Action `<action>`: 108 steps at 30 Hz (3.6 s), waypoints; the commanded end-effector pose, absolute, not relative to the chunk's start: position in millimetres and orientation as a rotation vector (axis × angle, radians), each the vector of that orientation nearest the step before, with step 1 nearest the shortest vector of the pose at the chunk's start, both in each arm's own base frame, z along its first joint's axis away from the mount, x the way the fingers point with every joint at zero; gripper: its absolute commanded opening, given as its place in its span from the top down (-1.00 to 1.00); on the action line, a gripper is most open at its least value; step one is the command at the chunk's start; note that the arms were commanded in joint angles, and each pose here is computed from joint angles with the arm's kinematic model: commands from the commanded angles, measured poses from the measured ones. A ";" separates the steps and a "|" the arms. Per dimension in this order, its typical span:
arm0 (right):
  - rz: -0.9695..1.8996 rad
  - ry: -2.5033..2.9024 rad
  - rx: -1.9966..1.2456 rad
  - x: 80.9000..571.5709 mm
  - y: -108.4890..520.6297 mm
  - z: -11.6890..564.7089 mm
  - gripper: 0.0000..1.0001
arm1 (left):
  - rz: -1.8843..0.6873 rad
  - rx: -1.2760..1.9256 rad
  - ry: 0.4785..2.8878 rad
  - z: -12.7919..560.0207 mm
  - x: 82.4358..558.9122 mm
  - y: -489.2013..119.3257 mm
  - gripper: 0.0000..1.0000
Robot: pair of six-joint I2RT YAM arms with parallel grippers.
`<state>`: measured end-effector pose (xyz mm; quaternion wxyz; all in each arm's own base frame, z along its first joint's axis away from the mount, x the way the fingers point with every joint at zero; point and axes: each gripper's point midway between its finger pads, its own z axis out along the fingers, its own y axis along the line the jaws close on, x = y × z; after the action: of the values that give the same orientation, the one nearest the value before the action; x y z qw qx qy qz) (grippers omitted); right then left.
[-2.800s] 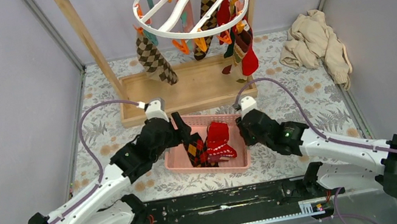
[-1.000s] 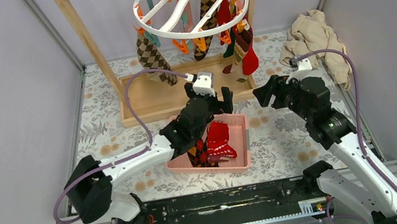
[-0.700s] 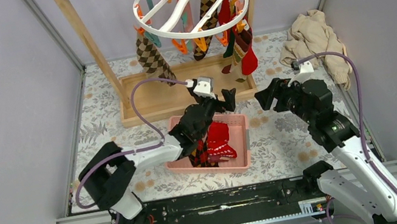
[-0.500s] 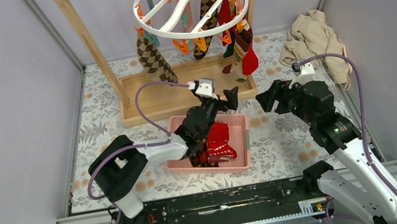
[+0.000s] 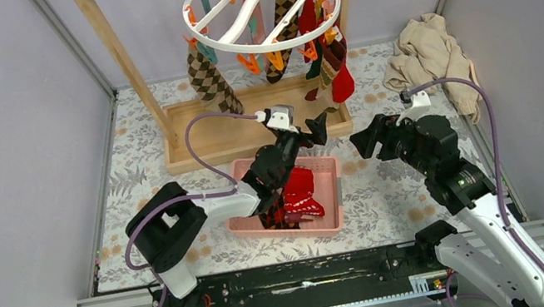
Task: Remove the socks clipped to the hanger
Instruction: Remove the sock from the hanger.
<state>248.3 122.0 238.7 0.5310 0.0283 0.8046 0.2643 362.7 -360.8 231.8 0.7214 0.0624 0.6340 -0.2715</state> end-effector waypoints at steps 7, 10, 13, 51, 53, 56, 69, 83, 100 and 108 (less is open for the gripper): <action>0.676 1.917 0.057 248.7 128.6 236.3 -0.55 | -0.575 0.075 1.346 253.0 362.3 -341.4 -0.97; 0.673 1.918 0.058 248.3 128.1 236.1 -0.57 | -0.574 0.076 1.369 251.2 364.5 -343.6 -0.97; 0.673 1.916 0.056 247.7 127.9 236.6 -0.59 | -0.580 0.065 1.392 248.9 369.9 -342.8 -0.97; 0.656 1.931 0.044 249.0 127.3 234.2 -0.68 | -0.630 0.152 1.447 225.8 425.5 -383.4 -0.97; 0.653 1.931 0.041 248.4 126.8 234.6 -0.68 | -0.633 0.149 1.448 225.1 428.4 -384.5 -0.96; 0.645 1.933 0.038 247.7 125.7 234.4 -0.69 | -0.652 0.144 1.442 228.5 432.3 -385.6 -0.74; 0.650 1.935 0.038 248.8 126.9 233.0 -0.70 | -0.801 0.198 1.522 251.1 421.4 -384.5 0.86; 0.655 1.917 0.037 249.9 127.4 238.7 -0.70 | -0.942 0.276 1.511 277.5 363.0 -363.6 0.87; 0.667 1.682 -0.061 272.0 136.0 358.0 -0.76 | -0.937 0.284 1.558 299.9 318.0 -324.5 0.86; 0.611 1.541 -0.146 284.7 137.0 416.0 -0.80 | -1.004 0.337 1.613 315.2 304.8 -320.7 0.85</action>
<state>279.5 134.5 375.2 0.6281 -0.0310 0.7272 0.2753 311.3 -323.6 294.9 0.5857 0.1303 0.6886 -0.4072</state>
